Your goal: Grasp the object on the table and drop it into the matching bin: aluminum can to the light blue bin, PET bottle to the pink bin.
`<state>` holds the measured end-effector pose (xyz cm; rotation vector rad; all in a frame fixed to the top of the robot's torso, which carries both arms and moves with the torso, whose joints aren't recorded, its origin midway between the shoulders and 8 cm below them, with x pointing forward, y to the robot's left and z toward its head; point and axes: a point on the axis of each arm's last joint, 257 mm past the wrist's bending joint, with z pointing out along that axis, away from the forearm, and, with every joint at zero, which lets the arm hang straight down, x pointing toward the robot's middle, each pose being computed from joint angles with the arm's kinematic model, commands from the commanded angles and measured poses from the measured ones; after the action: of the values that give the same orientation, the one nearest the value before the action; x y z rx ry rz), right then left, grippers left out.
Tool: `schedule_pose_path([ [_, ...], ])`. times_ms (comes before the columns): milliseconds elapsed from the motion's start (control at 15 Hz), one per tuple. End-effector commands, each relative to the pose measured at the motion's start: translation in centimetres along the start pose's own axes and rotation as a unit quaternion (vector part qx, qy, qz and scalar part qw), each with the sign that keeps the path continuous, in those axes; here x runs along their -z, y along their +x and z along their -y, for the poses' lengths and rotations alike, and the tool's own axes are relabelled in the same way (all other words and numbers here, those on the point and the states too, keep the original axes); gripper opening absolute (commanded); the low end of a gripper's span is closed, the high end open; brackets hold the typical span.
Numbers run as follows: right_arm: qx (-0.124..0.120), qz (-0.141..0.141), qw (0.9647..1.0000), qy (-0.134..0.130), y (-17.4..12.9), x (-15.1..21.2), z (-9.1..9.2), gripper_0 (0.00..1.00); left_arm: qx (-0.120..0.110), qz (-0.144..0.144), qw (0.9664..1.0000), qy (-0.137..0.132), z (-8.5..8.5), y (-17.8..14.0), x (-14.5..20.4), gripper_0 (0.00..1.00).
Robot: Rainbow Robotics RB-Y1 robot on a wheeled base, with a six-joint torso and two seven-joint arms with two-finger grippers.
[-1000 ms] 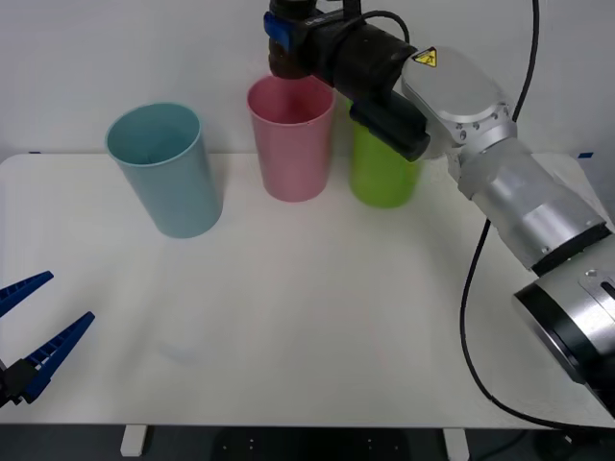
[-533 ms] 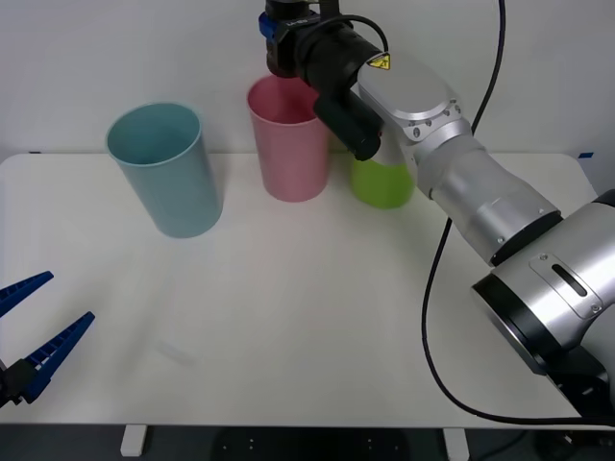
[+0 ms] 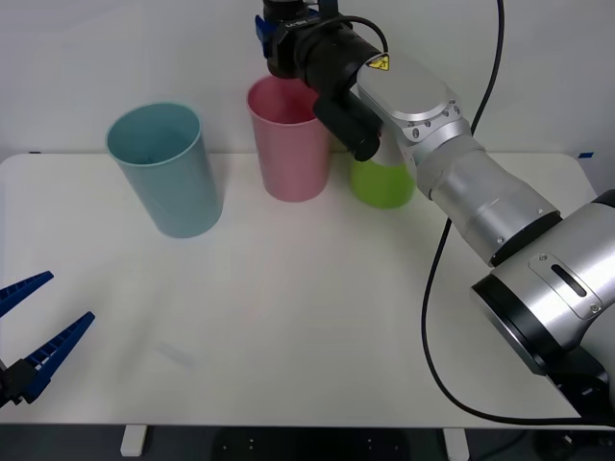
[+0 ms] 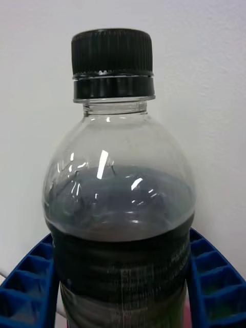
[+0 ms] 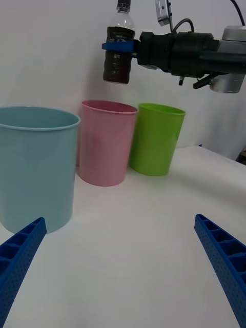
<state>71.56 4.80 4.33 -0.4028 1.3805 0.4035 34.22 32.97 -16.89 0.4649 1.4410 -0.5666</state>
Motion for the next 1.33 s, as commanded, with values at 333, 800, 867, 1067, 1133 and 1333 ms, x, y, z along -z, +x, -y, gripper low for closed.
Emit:
schedule_pose_path([
  [333,0.002,-0.001,1.0,-0.003,0.0,0.0,-0.1,1.0,0.0,0.0,1.0,0.0,0.0,0.0,0.0,1.0],
  [800,-0.008,0.033,0.9991,-0.025,-0.3,2.7,-0.7,1.0,0.0,0.0,1.0,0.0,0.0,0.0,0.0,1.0],
  [867,-0.006,0.036,0.9989,-0.03,-0.2,3.3,-0.6,1.0,0.0,0.0,1.0,0.0,0.0,0.0,0.0,1.0],
  [1067,-0.004,0.046,0.9978,-0.047,0.1,5.7,-0.2,1.0,0.0,0.0,1.0,0.0,0.0,0.0,0.0,1.0],
  [1133,-0.002,0.048,0.9974,-0.053,0.3,6.8,0.0,1.0,0.0,0.0,1.0,0.0,0.0,0.0,0.0,1.0],
  [1333,0.012,0.053,0.9959,-0.073,0.9,10.3,0.5,1.0,0.0,0.0,1.0,0.0,0.0,0.0,0.0,1.0],
])
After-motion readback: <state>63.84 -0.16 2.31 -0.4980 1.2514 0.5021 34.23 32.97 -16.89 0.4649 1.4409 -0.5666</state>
